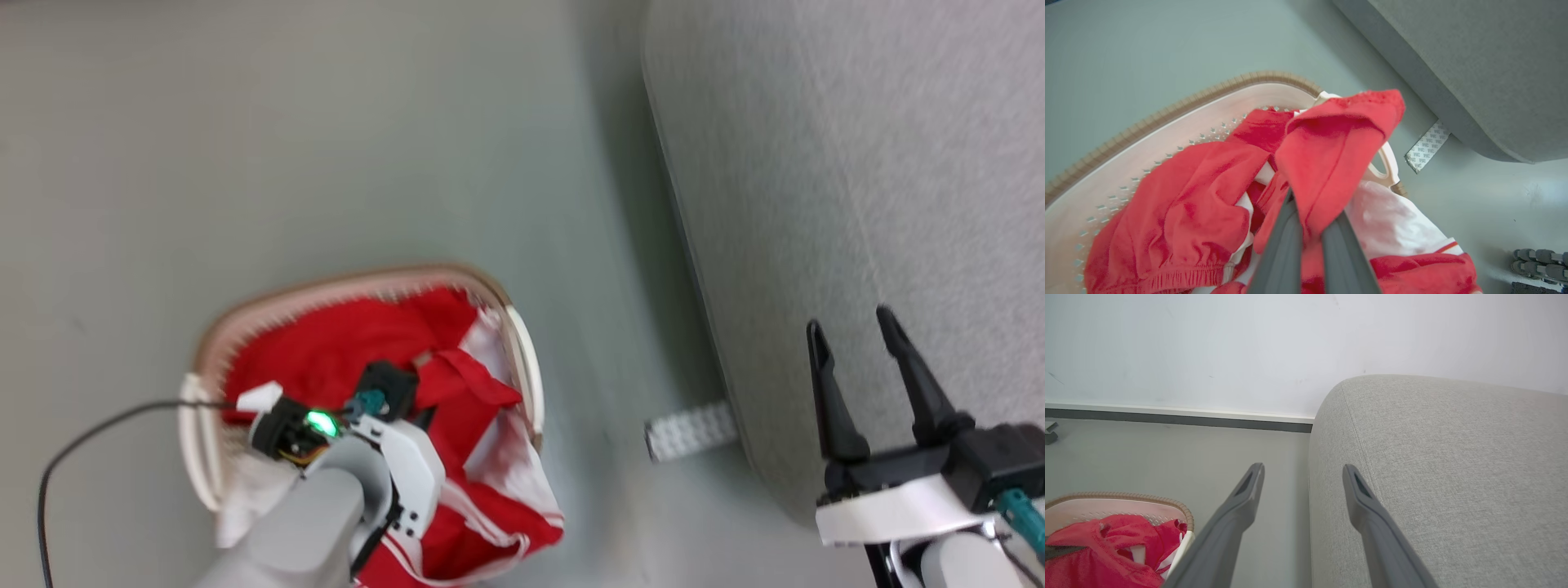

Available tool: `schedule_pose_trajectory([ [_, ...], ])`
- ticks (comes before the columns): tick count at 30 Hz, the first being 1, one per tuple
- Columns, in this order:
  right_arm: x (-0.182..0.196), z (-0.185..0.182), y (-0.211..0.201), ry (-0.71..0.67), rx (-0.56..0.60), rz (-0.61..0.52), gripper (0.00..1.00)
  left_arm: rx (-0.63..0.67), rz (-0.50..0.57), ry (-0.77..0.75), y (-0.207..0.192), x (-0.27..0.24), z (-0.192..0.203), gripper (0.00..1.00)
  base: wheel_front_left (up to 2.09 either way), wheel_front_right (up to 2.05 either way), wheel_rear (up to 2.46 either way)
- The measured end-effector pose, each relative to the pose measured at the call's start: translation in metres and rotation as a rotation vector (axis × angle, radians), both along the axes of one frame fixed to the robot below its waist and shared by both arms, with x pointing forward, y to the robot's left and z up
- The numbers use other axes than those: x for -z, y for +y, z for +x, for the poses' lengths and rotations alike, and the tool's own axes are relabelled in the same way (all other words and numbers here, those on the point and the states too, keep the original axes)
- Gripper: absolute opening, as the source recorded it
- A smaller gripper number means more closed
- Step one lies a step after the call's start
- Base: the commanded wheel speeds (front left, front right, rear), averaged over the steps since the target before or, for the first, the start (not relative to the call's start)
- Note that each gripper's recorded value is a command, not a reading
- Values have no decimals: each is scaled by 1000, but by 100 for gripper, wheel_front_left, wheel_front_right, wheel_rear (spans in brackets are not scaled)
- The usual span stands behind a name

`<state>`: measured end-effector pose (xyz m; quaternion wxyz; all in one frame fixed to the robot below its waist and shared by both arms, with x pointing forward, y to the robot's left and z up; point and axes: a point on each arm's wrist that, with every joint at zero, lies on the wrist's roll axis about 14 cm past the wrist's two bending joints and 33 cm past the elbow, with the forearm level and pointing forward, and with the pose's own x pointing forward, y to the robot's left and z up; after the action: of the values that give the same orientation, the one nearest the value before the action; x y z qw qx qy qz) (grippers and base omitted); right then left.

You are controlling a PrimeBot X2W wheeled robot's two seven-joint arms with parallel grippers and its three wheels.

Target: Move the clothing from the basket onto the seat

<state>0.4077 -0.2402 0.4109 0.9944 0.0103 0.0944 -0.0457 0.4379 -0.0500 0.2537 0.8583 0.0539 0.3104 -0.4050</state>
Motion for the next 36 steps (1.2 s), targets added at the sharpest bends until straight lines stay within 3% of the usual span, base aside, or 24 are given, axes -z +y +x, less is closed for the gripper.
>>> schedule_pose_trajectory([
  [15, -65, -38, 31, -176, -84, 44, 100, -240, -148, -448, 39, -185, 24, 0, 0, 0, 0],
  [31, -87, -78, 42, -249, -102, 59, 100, -291, -255, -712, 59, -298, -3, 0, 0, 0, 0],
  [36, -93, -82, 58, -272, -153, 61, 100, -290, -302, -773, 57, -332, -14, 0, 0, 0, 0],
])
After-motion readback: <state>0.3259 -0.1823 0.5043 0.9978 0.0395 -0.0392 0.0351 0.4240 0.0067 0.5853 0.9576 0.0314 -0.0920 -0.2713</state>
